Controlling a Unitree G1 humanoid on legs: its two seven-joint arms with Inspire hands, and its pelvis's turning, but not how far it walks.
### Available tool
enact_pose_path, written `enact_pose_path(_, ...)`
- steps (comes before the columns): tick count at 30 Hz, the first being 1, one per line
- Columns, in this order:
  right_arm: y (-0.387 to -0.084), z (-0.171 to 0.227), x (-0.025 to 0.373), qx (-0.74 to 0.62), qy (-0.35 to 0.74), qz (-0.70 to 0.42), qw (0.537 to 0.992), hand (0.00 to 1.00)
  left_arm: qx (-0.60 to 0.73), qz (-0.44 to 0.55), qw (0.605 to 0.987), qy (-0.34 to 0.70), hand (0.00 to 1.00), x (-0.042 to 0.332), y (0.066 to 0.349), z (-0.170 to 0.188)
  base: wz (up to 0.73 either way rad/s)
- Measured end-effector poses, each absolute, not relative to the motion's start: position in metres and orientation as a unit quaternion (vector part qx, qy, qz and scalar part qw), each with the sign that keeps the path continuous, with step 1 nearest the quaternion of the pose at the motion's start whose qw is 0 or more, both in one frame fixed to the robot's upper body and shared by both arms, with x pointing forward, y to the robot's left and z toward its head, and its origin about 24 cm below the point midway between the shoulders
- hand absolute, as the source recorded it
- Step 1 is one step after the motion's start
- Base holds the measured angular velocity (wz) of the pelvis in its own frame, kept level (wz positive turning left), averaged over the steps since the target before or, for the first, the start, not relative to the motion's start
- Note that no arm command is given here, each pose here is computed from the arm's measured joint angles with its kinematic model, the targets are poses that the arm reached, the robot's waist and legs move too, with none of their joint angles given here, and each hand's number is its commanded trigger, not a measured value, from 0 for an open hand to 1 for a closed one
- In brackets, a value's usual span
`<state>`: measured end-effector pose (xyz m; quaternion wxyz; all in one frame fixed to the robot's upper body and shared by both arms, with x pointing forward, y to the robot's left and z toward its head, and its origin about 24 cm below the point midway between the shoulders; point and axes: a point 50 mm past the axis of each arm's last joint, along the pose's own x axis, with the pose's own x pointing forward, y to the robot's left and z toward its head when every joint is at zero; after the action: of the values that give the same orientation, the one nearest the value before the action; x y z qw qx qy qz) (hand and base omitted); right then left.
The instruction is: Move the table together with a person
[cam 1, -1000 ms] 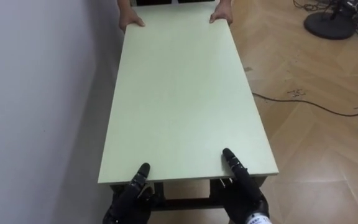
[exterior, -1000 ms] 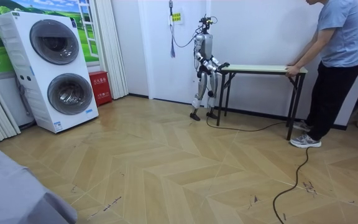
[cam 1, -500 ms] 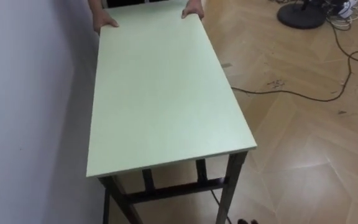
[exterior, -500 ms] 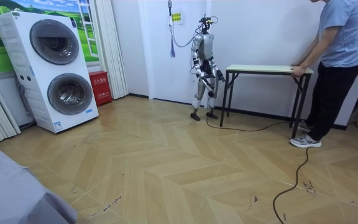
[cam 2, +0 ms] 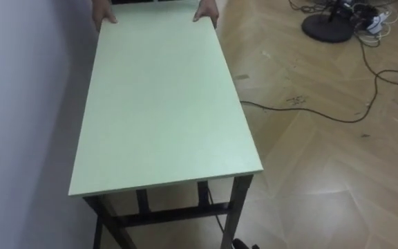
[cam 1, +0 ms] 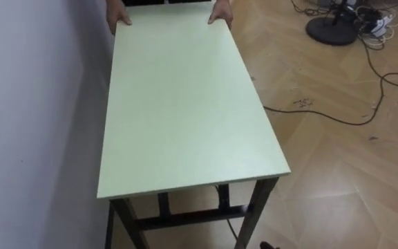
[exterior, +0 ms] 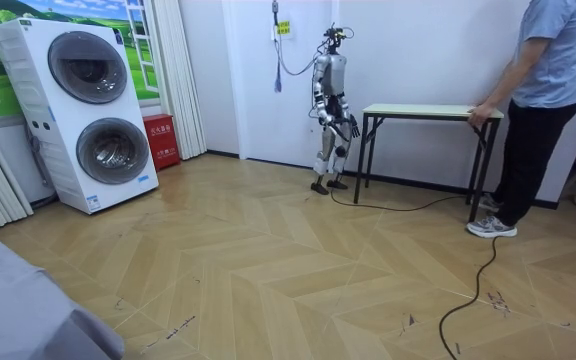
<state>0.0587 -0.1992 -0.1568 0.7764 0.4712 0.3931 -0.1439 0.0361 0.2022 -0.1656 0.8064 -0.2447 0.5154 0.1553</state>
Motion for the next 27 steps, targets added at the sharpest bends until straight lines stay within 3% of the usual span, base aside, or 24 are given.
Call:
enact_pose_path(12, -0.215, -0.160, 0.042, 0.441, 0.421, -0.177, 0.773, 0.00, -0.211, 0.183, 0.794, 0.540, 0.00, 0.022, 0.213, -0.166, 0.02)
enact_pose_path(22, -0.219, -0.171, -0.019, 0.343, 0.568, -0.259, 0.702, 0.00, -0.164, 0.260, 0.759, 0.573, 0.00, 0.004, 0.227, -0.168, 0.00)
enact_pose_path(27, -0.220, -0.172, -0.014, 0.319, 0.588, -0.243, 0.702, 0.00, -0.117, 0.273, 0.739, 0.605, 0.00, -0.011, 0.232, -0.168, 0.04)
